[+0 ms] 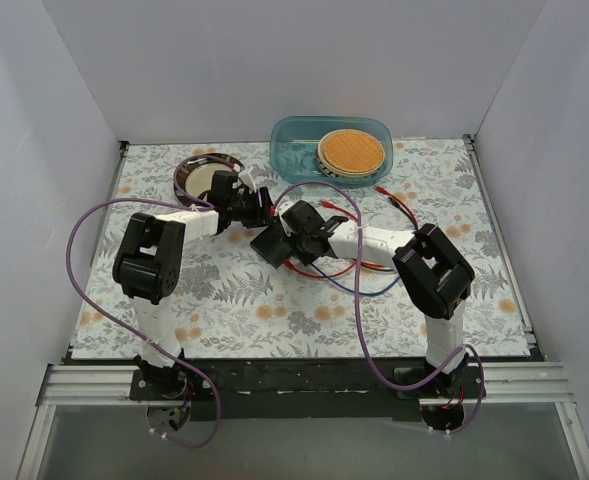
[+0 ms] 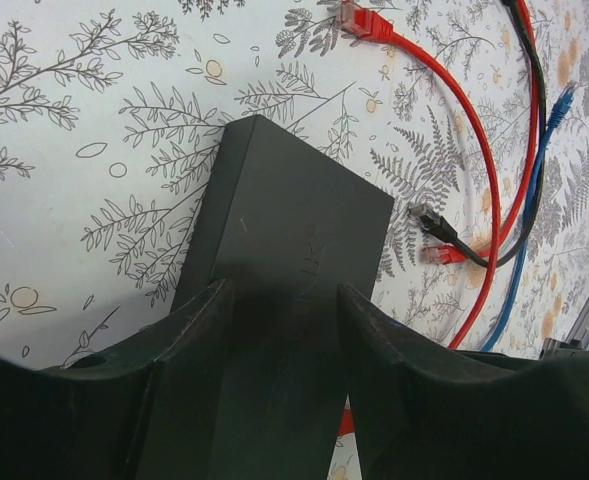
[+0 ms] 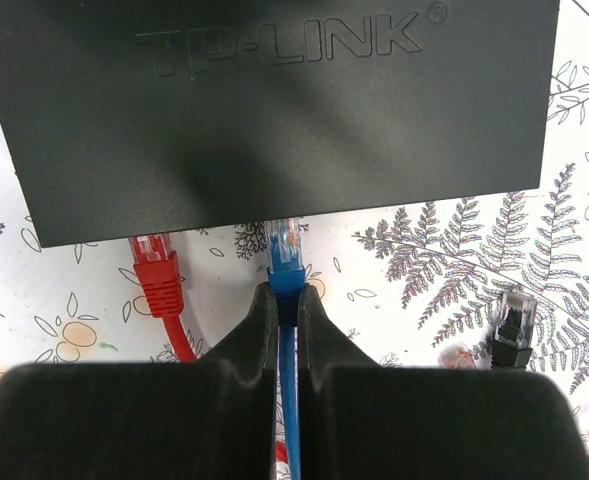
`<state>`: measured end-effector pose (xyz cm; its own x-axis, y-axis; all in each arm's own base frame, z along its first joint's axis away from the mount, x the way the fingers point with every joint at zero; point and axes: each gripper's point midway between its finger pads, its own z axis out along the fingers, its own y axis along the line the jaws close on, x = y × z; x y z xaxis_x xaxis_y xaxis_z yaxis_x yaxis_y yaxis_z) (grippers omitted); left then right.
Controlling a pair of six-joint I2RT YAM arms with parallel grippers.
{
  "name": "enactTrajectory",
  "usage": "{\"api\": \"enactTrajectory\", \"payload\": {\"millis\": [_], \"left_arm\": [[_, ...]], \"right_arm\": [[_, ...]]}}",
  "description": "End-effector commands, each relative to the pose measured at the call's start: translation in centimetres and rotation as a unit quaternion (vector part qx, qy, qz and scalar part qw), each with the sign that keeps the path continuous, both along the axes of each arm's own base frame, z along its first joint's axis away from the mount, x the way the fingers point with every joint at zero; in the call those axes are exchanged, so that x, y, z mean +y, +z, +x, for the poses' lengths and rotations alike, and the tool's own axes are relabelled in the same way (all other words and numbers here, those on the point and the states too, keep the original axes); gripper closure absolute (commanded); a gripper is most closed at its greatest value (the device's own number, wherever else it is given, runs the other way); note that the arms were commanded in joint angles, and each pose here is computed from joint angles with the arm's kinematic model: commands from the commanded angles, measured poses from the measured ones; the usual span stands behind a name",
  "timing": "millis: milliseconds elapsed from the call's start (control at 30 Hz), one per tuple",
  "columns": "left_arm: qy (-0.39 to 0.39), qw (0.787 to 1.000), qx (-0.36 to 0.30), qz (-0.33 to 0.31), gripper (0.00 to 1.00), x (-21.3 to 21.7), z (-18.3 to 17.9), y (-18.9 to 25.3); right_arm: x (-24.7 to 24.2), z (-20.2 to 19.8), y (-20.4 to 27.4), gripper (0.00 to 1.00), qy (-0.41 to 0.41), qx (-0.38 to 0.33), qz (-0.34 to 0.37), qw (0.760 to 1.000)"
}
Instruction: Insert the plug into the switch port
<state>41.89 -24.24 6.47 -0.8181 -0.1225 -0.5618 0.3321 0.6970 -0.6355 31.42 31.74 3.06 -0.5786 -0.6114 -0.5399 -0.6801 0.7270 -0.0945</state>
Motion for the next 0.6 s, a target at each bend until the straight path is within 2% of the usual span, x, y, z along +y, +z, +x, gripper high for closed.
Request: {"api": "enactTrajectory", "payload": {"millis": [0, 567], "left_arm": [[-0.016, 1.000, -0.007, -0.010, 0.55, -0.3, 0.3, 0.8], [-0.029, 0.999, 0.011, -0.017, 0.56, -0.6, -0.5, 0.1]], "right_arm": [[1.2, 1.1, 1.2, 0.99, -0.004, -0.015, 0.018, 1.000], [2.5, 1.3, 1.6, 0.99, -0.010, -0.012, 0.047, 0.999]]}}
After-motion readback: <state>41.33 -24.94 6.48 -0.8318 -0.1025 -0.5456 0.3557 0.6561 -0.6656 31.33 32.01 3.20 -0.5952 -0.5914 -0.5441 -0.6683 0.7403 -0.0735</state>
